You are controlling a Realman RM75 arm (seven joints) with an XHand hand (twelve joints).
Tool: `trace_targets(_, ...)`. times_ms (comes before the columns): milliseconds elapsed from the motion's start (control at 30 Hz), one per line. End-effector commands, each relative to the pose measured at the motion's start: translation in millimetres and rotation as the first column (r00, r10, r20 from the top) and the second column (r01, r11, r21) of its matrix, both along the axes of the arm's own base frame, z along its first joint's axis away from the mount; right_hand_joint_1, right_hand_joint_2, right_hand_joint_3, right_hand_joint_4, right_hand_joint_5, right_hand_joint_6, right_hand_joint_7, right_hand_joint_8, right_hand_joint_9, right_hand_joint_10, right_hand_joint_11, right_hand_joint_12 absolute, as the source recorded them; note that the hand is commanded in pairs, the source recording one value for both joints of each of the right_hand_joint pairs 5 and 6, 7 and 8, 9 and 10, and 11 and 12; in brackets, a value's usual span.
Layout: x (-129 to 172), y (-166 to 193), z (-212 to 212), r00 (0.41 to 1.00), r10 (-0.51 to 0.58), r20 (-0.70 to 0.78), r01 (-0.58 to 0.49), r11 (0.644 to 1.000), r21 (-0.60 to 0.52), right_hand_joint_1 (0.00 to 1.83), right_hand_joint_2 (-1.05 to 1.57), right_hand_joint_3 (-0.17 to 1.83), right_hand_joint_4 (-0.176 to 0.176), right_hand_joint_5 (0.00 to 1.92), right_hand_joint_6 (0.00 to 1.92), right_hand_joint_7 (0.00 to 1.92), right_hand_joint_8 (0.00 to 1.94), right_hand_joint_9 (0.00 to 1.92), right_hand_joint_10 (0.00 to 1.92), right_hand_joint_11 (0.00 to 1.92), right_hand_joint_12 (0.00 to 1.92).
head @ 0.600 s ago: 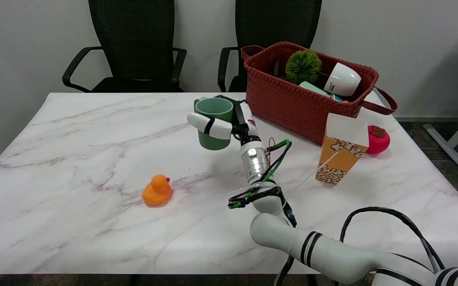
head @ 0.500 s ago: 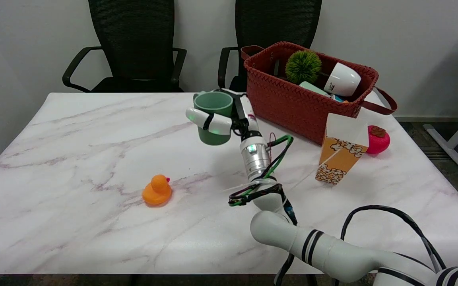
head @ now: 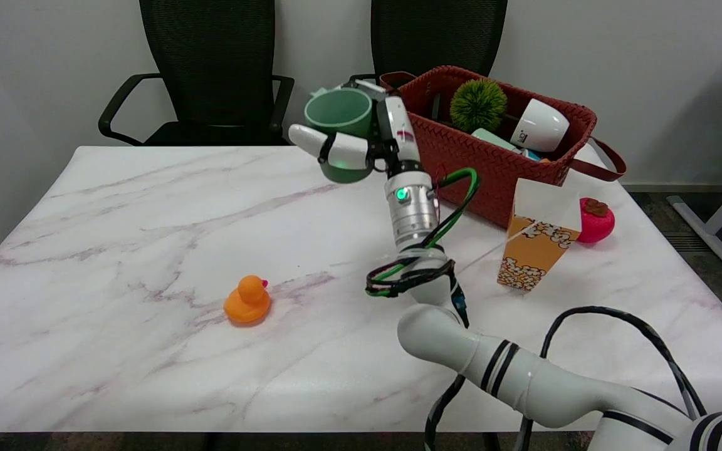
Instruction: Place the green mug into the brown storage basket.
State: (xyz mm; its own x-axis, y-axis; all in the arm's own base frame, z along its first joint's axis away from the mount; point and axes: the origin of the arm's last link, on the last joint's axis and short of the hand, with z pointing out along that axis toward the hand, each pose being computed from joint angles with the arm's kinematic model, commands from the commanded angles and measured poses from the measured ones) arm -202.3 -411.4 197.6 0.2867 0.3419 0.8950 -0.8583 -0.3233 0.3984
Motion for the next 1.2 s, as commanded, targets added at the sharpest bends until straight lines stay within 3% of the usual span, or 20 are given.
trace_targets(33,90,-12,2,0.972,0.163,-0.167,-0.185,0.975,-0.122,1.16,0.7,0.56,0.0,1.23,1.23,1.52,1.52,1.43,1.43,1.16,1.16)
trace_targets(500,146,-34,30,0.904,0.121,-0.41,-0.234,0.942,-0.24,1.19,0.58,0.62,0.0,1.1,1.1,1.47,1.47,1.38,1.38,1.09,1.09)
trace_targets(800,155,-46,78,0.872,-0.021,-0.489,-0.182,0.913,-0.366,1.22,0.46,0.7,0.0,1.02,1.02,1.44,1.44,1.33,1.33,1.02,1.02)
trace_targets(1200,176,-49,147,0.799,-0.208,-0.564,-0.141,0.847,-0.512,1.26,0.27,0.78,0.0,0.91,0.91,1.39,1.39,1.29,1.29,0.96,0.96)
